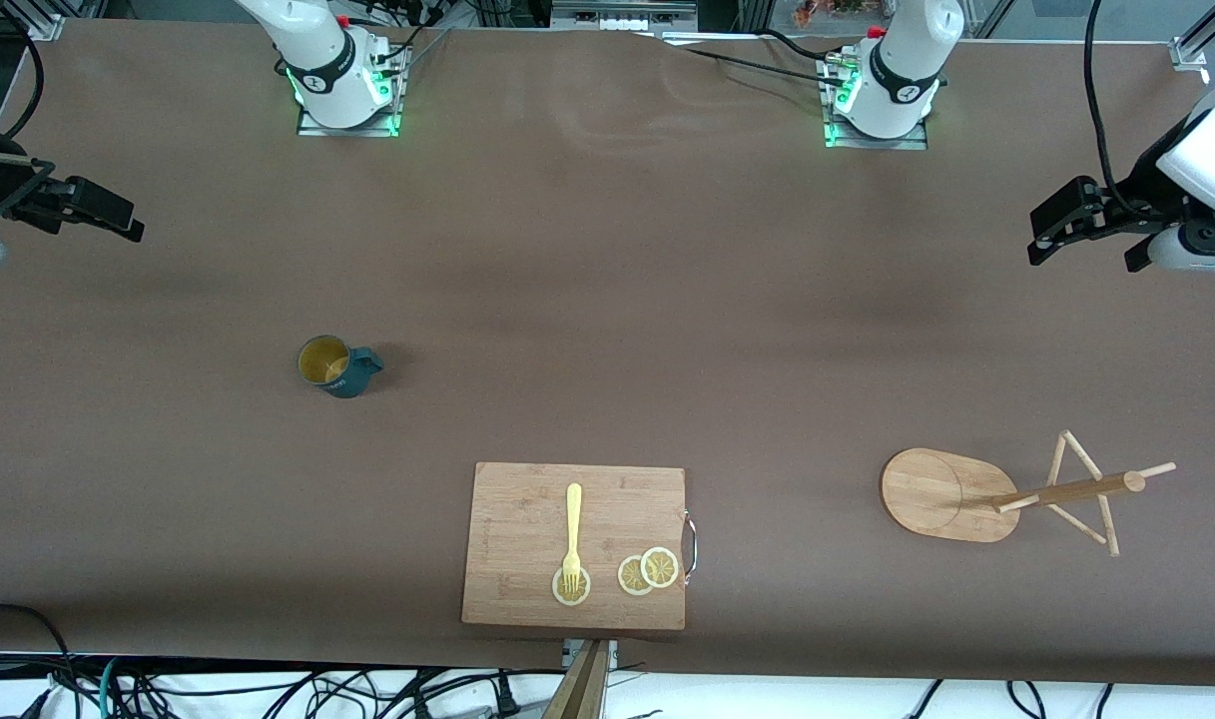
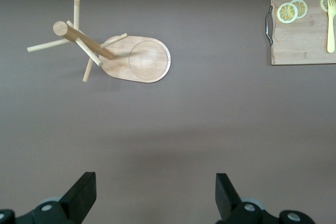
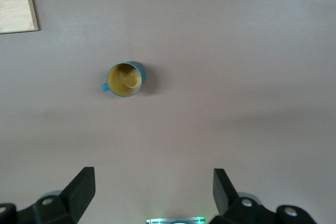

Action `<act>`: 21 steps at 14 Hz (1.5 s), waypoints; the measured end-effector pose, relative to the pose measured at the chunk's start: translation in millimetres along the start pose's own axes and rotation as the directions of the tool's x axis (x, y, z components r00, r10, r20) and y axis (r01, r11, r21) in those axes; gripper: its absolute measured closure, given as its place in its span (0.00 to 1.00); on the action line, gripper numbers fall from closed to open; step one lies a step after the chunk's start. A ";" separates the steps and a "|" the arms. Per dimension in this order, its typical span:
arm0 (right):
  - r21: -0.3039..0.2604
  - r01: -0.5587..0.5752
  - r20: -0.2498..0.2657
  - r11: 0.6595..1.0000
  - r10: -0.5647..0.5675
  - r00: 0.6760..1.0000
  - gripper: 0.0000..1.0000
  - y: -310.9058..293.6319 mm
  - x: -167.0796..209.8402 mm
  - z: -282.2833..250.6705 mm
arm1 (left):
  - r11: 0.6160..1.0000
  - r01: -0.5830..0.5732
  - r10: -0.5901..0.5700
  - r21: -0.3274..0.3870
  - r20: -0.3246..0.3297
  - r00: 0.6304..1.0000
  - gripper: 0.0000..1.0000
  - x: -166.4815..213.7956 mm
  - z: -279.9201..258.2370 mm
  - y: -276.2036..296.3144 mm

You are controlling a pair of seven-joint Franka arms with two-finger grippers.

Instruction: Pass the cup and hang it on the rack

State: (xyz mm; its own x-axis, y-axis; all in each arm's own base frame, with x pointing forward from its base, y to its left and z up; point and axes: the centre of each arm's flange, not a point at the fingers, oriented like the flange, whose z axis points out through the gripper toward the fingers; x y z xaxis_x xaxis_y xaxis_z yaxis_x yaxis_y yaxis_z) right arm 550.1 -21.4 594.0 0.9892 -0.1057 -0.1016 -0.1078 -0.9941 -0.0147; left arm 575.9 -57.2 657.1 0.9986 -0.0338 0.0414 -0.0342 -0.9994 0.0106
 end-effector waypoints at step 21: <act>-0.033 -0.012 0.092 0.999 0.015 0.996 0.00 10.8 -1.6 13.5 | 1.000 -0.022 0.022 -0.004 -0.003 1.000 0.00 6.9 0.8 12.5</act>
State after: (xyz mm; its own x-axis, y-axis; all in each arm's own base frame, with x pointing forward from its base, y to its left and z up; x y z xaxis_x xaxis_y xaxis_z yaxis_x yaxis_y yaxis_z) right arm 546.0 -31.6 580.5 0.9740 -0.1182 -0.1931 -0.1166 -0.9930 0.0196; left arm 582.3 -69.9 656.7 0.9975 -0.0555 0.0447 -0.0561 -0.9983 0.0134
